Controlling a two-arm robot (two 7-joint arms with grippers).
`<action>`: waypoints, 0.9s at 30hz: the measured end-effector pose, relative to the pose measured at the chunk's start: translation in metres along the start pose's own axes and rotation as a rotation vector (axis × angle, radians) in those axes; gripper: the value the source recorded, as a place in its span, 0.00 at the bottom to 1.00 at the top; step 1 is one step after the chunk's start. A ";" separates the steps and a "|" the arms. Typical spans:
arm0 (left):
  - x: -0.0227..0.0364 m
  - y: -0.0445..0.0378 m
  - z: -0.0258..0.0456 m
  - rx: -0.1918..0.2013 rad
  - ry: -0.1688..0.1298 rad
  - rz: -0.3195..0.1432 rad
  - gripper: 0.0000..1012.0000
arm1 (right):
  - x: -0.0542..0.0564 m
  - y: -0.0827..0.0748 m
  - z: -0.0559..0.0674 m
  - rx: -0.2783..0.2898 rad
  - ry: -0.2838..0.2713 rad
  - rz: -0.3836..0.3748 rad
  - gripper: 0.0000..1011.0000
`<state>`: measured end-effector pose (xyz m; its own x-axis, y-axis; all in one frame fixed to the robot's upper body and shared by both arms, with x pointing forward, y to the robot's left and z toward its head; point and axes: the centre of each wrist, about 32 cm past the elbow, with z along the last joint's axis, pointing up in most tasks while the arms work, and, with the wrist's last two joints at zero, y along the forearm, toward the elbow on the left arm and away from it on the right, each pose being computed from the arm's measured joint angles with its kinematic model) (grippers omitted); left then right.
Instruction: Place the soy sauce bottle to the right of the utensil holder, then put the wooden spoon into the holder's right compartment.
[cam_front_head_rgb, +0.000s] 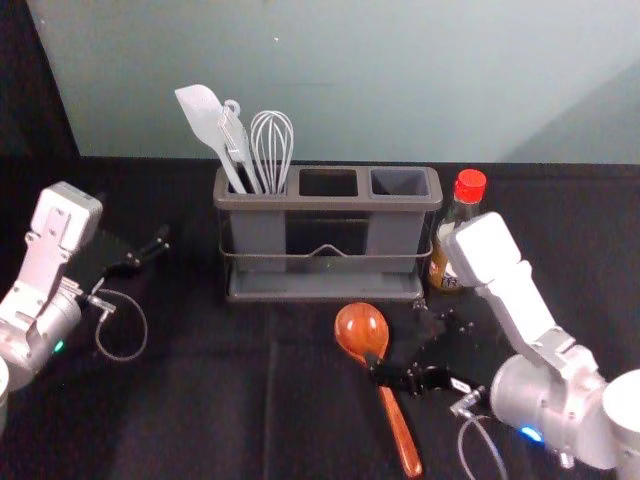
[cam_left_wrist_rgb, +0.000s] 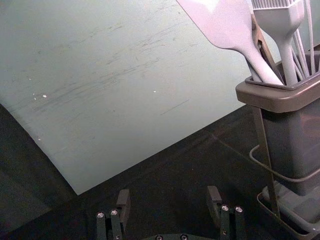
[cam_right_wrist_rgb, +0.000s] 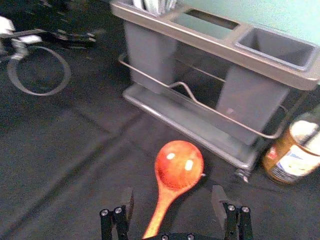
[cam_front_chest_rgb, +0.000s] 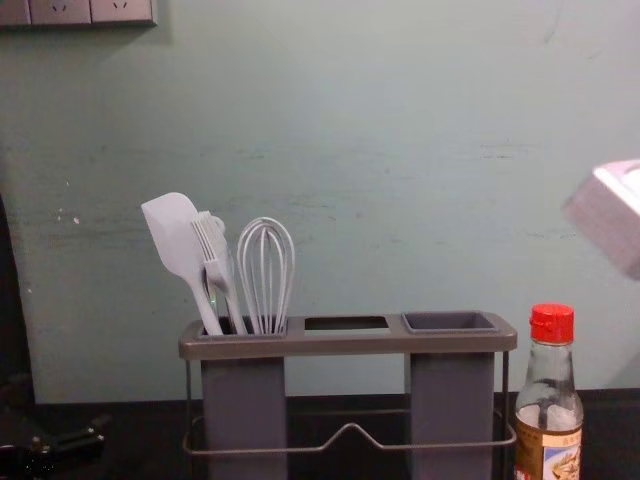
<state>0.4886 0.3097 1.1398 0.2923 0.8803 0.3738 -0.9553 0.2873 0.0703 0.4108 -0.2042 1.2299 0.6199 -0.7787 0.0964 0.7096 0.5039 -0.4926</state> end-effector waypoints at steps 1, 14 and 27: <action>0.0000 0.0000 0.0000 0.000 0.000 0.000 0.99 | -0.008 0.001 0.003 -0.014 -0.003 -0.043 0.99; 0.0000 0.0000 0.0000 0.000 0.000 0.000 0.99 | -0.030 0.030 0.008 -0.057 0.051 -0.158 0.99; 0.0000 0.0000 0.0000 0.000 0.000 0.000 0.99 | -0.023 0.056 0.015 -0.085 0.190 -0.128 0.99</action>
<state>0.4886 0.3097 1.1398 0.2922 0.8803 0.3737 -0.9553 0.2873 0.0703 0.4418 -0.1527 1.2125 0.4469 -0.8946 0.0024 0.7425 0.3694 -0.5588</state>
